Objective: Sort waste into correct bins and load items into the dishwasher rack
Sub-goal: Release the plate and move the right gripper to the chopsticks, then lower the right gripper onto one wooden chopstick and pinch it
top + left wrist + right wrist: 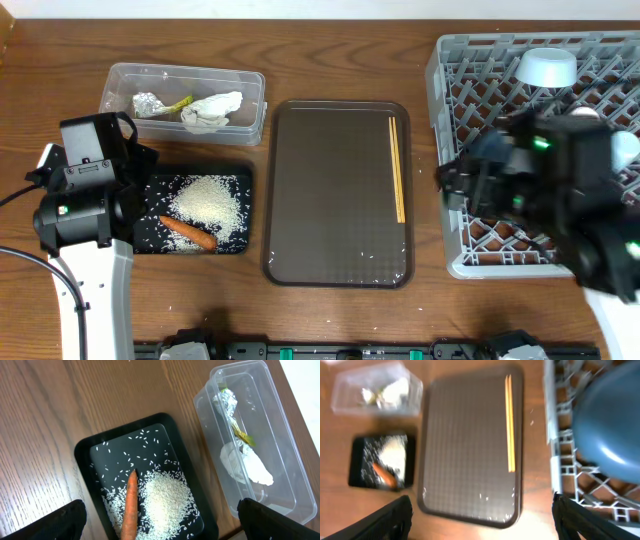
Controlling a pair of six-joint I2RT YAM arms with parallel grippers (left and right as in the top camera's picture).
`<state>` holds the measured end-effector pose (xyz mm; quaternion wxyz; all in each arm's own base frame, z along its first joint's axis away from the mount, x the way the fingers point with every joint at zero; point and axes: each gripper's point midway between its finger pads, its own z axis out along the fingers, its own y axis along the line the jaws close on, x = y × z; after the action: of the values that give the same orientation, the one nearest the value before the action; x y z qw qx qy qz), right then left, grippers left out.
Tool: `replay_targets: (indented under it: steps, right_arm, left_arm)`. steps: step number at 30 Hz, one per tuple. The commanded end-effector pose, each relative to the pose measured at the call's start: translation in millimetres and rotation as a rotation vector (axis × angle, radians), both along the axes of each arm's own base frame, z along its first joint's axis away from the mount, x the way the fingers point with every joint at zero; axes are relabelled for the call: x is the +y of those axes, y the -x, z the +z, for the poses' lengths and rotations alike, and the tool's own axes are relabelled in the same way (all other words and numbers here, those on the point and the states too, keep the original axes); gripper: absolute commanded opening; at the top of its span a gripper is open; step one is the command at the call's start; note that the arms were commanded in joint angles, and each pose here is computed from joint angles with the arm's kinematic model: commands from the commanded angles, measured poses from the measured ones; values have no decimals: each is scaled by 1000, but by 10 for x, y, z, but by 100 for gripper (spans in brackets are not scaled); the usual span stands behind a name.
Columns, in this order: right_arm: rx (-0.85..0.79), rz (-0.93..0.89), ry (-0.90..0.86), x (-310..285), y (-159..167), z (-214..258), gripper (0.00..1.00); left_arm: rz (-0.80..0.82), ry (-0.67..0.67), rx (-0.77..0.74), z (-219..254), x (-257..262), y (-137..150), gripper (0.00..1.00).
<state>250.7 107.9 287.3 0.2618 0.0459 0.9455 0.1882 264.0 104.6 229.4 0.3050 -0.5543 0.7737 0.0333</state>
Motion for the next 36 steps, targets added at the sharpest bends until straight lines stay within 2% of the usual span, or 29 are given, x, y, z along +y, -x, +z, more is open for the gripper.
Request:
replay_targets:
  steps: [1, 4, 6, 9, 12, 17, 26, 36]
  right_arm:
    - [98, 26, 148, 70, -111, -451, 83]
    - [155, 74, 204, 295, -294, -767, 70]
    - [170, 93, 211, 433, -416, -919, 67]
    - [193, 99, 229, 614, -661, -1233, 66]
    - [228, 68, 232, 693, -858, -1541, 59]
    - [277, 58, 249, 811, -1080, -2059, 59]
    - [357, 18, 313, 791, -1185, -2732, 58]
    - [359, 25, 362, 731, -1199, -2845, 58]
  left_arm:
    - [16, -20, 8, 12, 47, 29, 99]
    - [16, -20, 8, 12, 47, 29, 99]
    - [16, -20, 8, 12, 47, 29, 99]
    - [16, -20, 8, 12, 47, 29, 99]
    - [16, -20, 8, 12, 48, 29, 99]
    - [16, -20, 8, 12, 47, 29, 99]
    - [16, -20, 8, 12, 47, 29, 99]
    - [16, -20, 8, 12, 47, 29, 99]
